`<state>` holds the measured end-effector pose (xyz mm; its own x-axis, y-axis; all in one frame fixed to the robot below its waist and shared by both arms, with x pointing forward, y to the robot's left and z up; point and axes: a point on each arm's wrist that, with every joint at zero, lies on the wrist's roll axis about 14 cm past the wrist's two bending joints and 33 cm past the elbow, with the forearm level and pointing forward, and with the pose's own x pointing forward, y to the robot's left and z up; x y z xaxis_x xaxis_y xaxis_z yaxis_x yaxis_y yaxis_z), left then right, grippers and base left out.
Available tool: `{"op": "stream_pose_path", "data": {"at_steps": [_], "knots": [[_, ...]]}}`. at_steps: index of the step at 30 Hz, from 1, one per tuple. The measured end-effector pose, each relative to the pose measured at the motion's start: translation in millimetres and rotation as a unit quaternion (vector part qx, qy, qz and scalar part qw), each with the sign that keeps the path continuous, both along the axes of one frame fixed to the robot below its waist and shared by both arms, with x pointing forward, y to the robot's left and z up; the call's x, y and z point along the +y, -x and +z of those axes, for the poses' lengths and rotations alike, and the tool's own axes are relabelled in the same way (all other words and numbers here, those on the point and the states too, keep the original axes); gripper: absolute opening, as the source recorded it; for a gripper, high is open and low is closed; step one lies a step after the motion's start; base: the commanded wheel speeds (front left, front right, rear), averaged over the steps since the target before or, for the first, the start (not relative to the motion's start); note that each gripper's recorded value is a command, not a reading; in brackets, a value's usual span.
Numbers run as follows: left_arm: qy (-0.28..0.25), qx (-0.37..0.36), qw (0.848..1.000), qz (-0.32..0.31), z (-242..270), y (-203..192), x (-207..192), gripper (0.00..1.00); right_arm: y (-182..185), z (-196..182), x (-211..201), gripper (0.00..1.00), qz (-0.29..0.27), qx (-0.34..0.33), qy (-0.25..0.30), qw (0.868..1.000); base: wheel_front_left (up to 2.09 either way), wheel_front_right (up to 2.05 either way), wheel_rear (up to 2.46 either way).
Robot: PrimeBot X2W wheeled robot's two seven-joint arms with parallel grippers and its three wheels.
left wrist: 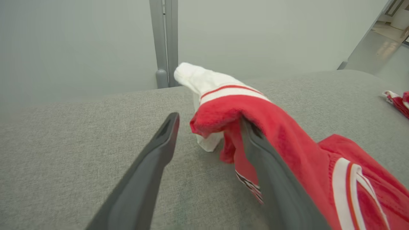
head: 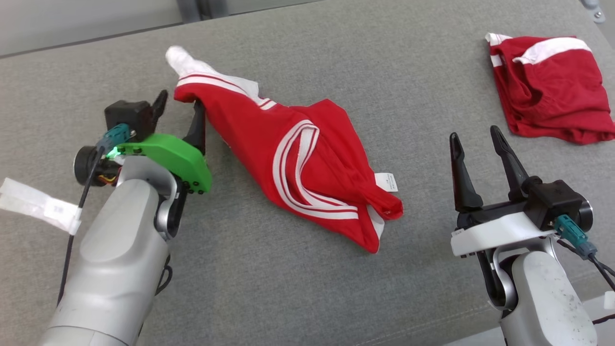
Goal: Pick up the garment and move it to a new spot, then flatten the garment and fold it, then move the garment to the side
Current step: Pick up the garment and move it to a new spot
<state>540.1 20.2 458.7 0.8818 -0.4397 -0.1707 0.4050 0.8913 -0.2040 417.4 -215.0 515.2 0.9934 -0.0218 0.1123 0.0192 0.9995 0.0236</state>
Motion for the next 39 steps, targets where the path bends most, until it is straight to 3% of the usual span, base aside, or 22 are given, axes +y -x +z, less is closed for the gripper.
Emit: {"op": "stream_pose_path", "data": {"at_steps": [8, 19, 28, 39], "knots": [[-0.003, 0.008, 1.0, 0.005, -15.7, -0.1, 7.7, 1.0, 2.8, -1.8, -7.1, 1.0, -0.01, 0.004, 0.006, 1.0, 0.0, 0.0, 0.0], [0.02, -0.042, 0.999, 0.019, 22.1, 25.5, 31.7, 1.0, 10.0, 10.7, 11.1, 1.0, 0.014, -0.013, 0.007, 1.0, 0.0, 0.0, 0.0], [0.066, -0.081, 0.991, 0.081, 44.4, 84.4, 67.5, 1.0, 26.5, 19.6, 26.9, 1.0, 0.034, -0.025, 0.005, 0.999, 0.0, 0.0, 0.0], [0.072, -0.092, 0.981, 0.154, 42.0, 151.3, 106.2, 1.0, 44.1, 22.9, 44.7, 1.0, 0.059, -0.031, -0.004, 0.998, 0.0, 0.0, 0.0]]}}
